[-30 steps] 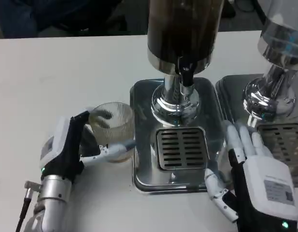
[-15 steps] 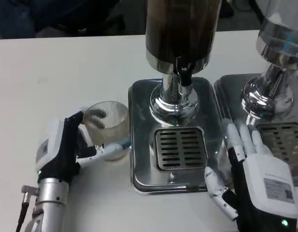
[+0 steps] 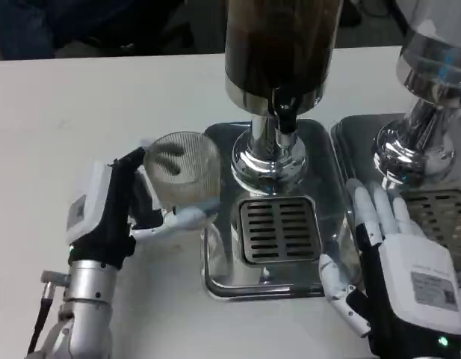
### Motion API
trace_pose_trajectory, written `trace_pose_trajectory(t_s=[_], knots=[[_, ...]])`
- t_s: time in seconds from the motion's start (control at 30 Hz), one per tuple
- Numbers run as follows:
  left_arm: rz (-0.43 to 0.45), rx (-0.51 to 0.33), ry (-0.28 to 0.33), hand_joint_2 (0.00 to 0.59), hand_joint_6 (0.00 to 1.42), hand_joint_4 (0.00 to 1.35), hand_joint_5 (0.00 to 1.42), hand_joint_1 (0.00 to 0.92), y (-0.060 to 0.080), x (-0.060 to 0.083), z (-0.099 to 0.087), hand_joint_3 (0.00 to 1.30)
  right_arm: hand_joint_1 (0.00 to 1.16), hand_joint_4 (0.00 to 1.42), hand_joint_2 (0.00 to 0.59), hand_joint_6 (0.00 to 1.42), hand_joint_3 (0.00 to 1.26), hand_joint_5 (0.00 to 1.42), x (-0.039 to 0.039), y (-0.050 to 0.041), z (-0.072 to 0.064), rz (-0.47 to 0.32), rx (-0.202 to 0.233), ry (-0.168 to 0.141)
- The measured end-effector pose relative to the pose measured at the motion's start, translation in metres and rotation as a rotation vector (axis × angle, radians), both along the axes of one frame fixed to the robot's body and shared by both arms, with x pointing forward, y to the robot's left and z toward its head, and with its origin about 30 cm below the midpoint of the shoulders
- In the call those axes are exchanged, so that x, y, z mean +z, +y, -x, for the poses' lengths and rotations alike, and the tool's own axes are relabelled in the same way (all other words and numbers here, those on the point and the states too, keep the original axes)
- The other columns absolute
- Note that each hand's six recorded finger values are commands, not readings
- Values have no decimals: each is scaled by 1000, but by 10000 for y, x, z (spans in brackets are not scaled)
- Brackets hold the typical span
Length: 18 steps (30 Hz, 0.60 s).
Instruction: Grasp the cup under the faucet to collect the drink, then remove the cup.
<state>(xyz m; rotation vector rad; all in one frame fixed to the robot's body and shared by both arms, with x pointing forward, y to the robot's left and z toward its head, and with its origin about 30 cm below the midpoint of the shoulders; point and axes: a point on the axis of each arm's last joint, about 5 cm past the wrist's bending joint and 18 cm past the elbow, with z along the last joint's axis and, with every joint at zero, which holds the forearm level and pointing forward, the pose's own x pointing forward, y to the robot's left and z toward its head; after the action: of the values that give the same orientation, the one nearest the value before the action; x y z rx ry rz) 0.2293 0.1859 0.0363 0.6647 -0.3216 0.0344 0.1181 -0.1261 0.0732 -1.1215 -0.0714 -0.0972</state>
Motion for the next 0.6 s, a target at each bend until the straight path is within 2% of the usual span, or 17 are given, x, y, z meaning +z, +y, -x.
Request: trace_pose_trajectory(t_s=[0.2,0.47,0.6], knots=[[-41,-83,-3,0,1300,1080,1220,674,-102,-13,10,917,64,0,506,128,35,0,1,-3,0,-2,-17,-22],[-91,-169,19,0,1304,1080,1220,669,-291,-35,-31,916,64,0,506,129,35,0,-16,10,53,-16,-56,-21],[-120,-173,48,0,1319,1080,1220,668,-361,-49,-73,916,64,0,506,129,35,0,-26,26,75,-25,-75,-11]])
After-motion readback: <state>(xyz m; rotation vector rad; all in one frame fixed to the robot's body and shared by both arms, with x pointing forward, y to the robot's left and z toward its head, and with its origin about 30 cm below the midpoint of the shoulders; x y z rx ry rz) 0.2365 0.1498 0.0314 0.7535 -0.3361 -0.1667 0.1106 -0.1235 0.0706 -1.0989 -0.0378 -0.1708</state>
